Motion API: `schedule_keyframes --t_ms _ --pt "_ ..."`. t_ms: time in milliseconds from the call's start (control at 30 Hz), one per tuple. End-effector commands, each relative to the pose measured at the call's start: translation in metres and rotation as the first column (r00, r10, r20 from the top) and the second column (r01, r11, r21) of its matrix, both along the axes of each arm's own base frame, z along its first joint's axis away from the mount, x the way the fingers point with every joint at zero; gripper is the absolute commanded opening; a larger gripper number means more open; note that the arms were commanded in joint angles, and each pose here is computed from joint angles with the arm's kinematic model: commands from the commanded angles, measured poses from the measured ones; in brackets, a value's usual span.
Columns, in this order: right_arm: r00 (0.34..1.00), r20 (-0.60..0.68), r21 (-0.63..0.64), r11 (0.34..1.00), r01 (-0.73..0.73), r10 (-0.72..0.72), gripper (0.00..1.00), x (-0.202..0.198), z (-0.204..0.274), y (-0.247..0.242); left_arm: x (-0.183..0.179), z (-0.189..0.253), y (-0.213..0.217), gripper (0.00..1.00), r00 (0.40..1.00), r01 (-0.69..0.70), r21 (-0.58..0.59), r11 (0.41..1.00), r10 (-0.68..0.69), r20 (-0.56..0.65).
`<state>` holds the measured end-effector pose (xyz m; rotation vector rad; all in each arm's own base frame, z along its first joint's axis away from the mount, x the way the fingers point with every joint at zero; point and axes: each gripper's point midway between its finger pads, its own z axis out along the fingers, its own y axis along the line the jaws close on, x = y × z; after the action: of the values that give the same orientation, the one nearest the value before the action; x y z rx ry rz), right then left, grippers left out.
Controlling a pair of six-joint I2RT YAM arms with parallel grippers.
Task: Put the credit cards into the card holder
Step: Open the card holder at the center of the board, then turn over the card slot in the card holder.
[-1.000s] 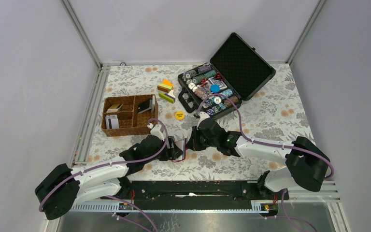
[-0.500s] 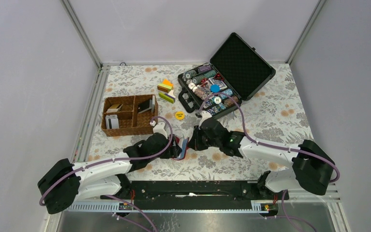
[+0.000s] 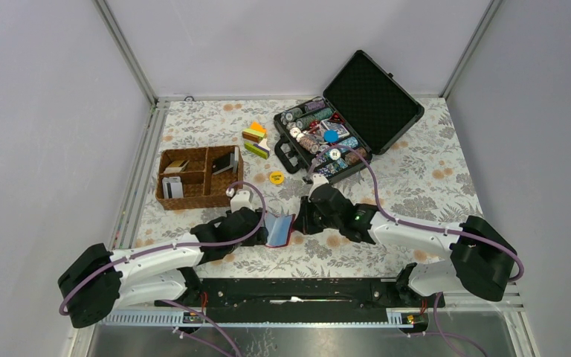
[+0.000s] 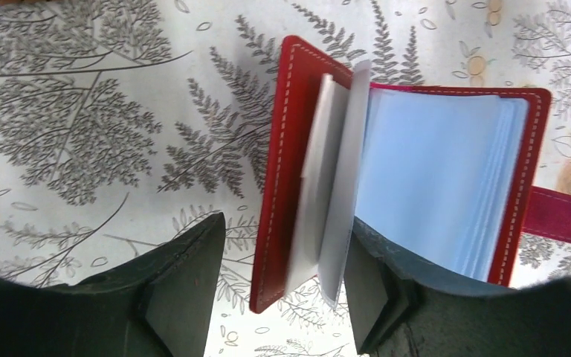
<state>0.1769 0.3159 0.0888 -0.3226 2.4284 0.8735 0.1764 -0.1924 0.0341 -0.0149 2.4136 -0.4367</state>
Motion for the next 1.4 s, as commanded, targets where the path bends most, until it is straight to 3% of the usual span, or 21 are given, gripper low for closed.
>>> schedule_keyframes --t_ms 0,200,300,533,700,833,1100,1367 --pt "0.999 0.031 -0.037 0.999 0.039 -0.037 0.0 0.005 -0.004 -0.01 0.011 0.019 0.007 0.6 0.996 -0.063 0.025 0.998 0.061 0.061" --pt "0.994 0.052 -0.145 0.984 0.107 -0.101 0.0 0.012 -0.021 -0.032 0.008 0.017 0.016 0.6 0.994 -0.09 0.042 0.995 0.087 0.06" --pt "0.991 0.062 -0.191 0.973 0.128 -0.118 0.07 0.014 -0.03 -0.04 0.005 0.013 0.017 0.6 0.995 -0.092 0.039 0.995 0.09 0.051" --pt "0.986 0.086 -0.243 0.957 0.16 -0.143 0.51 0.019 -0.028 -0.05 -0.001 0.012 0.002 0.54 0.998 -0.028 -0.059 0.998 0.031 0.051" --pt "0.982 0.119 -0.162 0.972 0.168 -0.149 0.6 0.019 0.001 -0.048 -0.005 0.013 -0.01 0.49 0.999 0.0 -0.141 0.99 0.007 0.046" --pt "0.989 0.105 -0.097 0.988 0.117 -0.107 0.57 0.012 0.008 -0.038 -0.006 0.012 -0.014 0.4 0.999 0.006 -0.16 0.987 0.0 0.042" --pt "0.999 -0.051 0.019 1.0 0.018 -0.017 0.42 -0.007 -0.014 0.0 -0.008 0.01 -0.017 0.17 1.0 0.012 -0.176 0.984 -0.008 0.026" --pt "0.994 -0.109 0.04 0.999 0.021 -0.017 0.34 -0.008 -0.032 0.013 -0.012 0.007 -0.015 0.01 1.0 0.0 -0.196 0.981 0.002 0.013"
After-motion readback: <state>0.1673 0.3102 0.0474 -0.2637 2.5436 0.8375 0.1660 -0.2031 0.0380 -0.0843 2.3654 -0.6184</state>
